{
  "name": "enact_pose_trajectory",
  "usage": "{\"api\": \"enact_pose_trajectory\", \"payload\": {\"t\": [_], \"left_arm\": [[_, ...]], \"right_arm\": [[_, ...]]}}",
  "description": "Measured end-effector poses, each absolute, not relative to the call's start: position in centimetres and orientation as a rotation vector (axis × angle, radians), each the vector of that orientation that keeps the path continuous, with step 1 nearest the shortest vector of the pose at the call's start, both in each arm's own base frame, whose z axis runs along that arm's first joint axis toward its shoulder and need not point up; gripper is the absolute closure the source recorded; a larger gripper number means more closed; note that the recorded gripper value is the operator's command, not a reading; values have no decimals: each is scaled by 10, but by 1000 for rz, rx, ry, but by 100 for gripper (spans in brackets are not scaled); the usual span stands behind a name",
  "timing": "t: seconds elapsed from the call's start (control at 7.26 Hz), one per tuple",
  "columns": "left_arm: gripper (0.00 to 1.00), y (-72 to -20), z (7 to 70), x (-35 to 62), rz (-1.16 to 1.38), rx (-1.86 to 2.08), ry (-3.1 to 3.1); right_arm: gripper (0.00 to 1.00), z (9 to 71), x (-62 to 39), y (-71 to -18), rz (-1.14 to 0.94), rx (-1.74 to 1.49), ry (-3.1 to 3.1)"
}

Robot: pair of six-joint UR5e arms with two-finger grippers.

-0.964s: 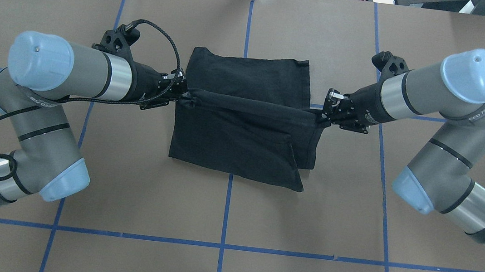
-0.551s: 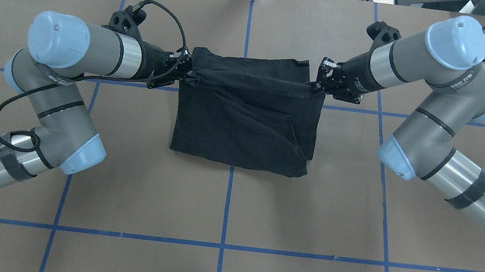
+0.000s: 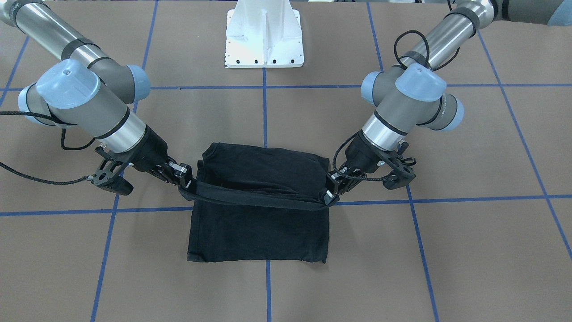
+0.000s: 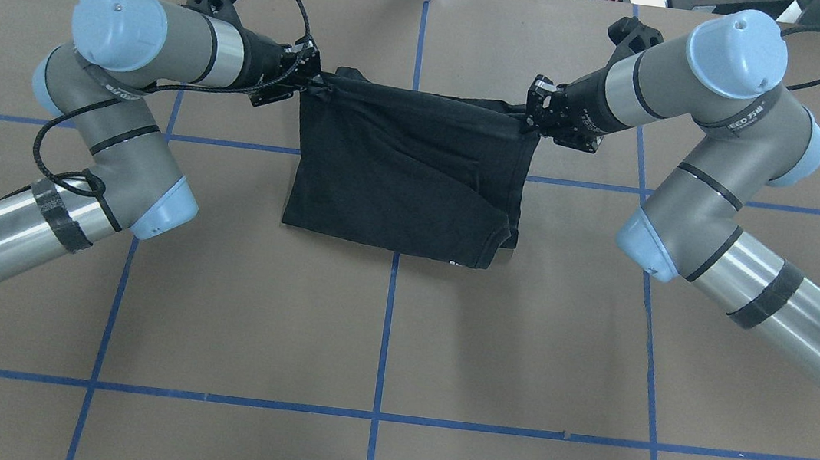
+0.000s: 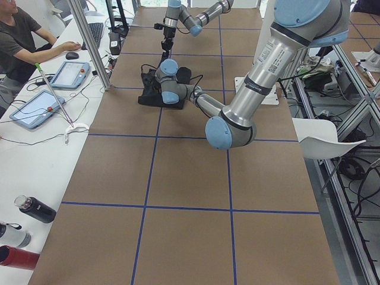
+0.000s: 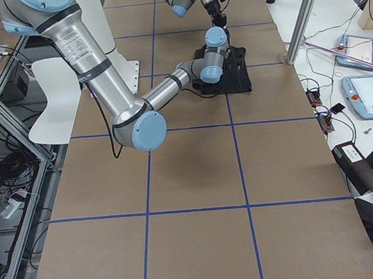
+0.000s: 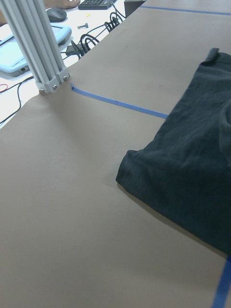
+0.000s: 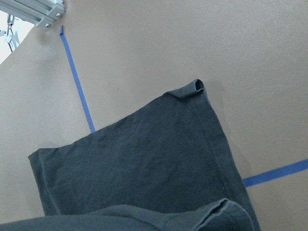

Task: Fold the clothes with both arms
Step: 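Lift the near corners with both grippers and fold them toward the far edge, then lay the held corners onto the shirt's far edge with both grippers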

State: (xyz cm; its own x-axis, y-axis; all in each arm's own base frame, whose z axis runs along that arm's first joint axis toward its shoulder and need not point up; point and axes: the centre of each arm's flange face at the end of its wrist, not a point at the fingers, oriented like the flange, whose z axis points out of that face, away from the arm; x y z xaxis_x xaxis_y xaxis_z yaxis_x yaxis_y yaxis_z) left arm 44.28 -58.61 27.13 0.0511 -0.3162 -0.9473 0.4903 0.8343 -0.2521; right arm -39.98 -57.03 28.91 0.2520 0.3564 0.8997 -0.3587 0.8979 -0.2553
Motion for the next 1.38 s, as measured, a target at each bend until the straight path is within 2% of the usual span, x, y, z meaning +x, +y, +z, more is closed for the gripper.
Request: {"api": "enact_pose_trajectory", "payload": {"t": [0.83,1.38], "left_arm": [[100,-630,248,444,-641,198,1427],[100,-663,257,468,-677,227,1408]], "right_arm": [[100,279,-407,-582,496,22,-1225],[100,302,-416,-592,518,3,-1184]]}}
